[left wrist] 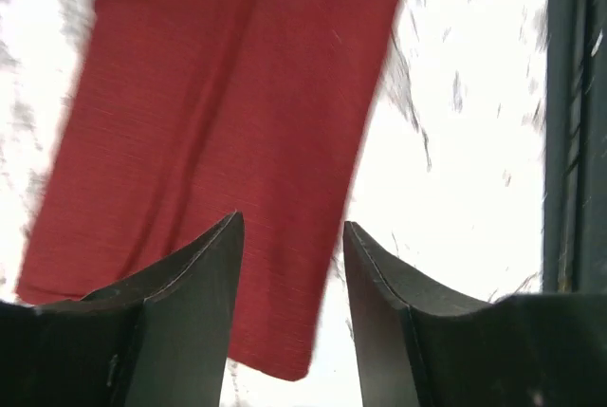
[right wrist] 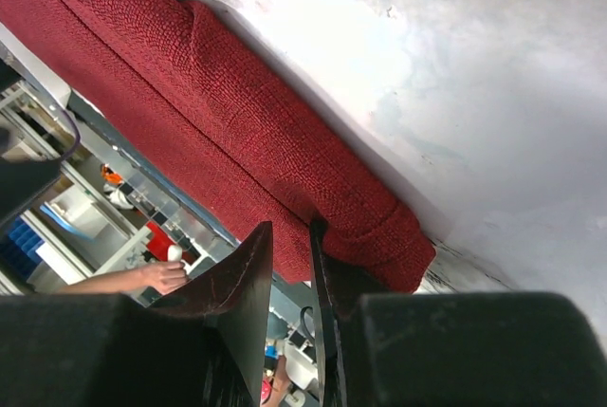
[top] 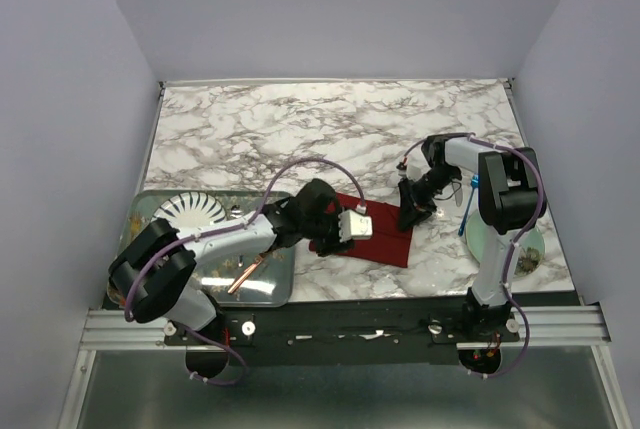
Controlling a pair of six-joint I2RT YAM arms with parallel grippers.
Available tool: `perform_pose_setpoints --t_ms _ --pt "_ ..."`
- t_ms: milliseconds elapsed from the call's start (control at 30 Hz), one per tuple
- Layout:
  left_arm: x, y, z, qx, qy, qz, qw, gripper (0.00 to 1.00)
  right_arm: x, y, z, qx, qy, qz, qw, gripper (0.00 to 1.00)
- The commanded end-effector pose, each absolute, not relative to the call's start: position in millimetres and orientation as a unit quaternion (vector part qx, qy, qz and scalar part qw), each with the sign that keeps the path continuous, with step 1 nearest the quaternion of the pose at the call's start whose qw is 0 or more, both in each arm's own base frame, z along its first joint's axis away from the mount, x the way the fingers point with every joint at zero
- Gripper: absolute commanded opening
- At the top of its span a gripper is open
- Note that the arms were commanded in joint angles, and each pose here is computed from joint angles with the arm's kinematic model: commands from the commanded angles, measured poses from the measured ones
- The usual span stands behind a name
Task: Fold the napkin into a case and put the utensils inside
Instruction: Pick up the 2/3-rectangle-folded napkin from the center of the board.
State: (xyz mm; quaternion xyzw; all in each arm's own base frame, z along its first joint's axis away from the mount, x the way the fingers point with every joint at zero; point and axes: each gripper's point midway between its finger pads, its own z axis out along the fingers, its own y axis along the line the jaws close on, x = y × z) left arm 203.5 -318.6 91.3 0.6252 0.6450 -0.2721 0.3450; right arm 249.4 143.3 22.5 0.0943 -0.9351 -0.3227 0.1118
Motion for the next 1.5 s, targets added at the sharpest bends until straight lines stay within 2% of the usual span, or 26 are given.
perform_pose_setpoints --t_ms 0,233,400,500,533,600,633,733,967,1300,1333,1400,1433,1467 --pt "217.3 -318.0 69.9 0.687 0.586 -0.159 0.400 0.57 255.2 137.1 13.6 0.128 -0.943 -0.293 0.089 0.30" --pt "200.5 -321.2 35.0 0.742 0.542 -0.111 0.379 0.58 258.2 136.3 10.2 0.142 -0.945 -0.281 0.088 0.30" --pt "193.9 -320.5 13.7 0.778 0.515 -0.082 0.351 0.51 263.0 137.5 10.8 0.151 -0.946 -0.274 0.087 0.30" --pt "193.9 -320.8 9.7 0.782 0.522 -0.082 0.331 0.39 265.4 137.7 11.3 0.163 -0.946 -0.269 0.084 0.30" --pt "192.6 -321.2 9.2 0.784 0.522 -0.085 0.326 0.31 265.4 137.4 11.0 0.169 -0.945 -0.266 0.084 0.30" --pt "187.8 -320.9 11.2 0.786 0.524 -0.094 0.314 0.21 264.8 138.2 11.9 0.177 -0.945 -0.263 0.083 0.30" --pt "182.2 -322.7 12.8 0.788 0.521 -0.109 0.309 0.12 264.4 137.5 11.1 0.182 -0.944 -0.261 0.083 0.30" --pt "169.6 -322.2 21.3 0.793 0.519 -0.137 0.289 0.00 261.5 138.2 11.8 0.195 -0.942 -0.259 0.082 0.30" --pt "128.4 -328.0 51.5 0.776 0.537 -0.251 0.217 0.00 245.9 140.3 16.4 0.226 -0.935 -0.262 0.079 0.30" --pt "147.4 -336.4 80.2 0.694 0.605 -0.370 0.123 0.00 247.9 140.9 15.1 0.236 -0.932 -0.265 0.074 0.30" --pt "152.8 -336.0 81.0 0.686 0.611 -0.376 0.121 0.03 250.4 140.9 15.5 0.238 -0.932 -0.264 0.071 0.30" --pt "158.7 -335.9 80.0 0.683 0.616 -0.370 0.132 0.24 251.4 141.0 14.5 0.237 -0.932 -0.263 0.073 0.30" --pt "161.8 -334.6 78.4 0.683 0.619 -0.360 0.140 0.41 253.3 141.3 14.9 0.239 -0.932 -0.263 0.071 0.30" --pt "166.8 -332.4 76.8 0.685 0.623 -0.343 0.155 0.47 253.4 141.1 14.7 0.238 -0.932 -0.263 0.072 0.30"
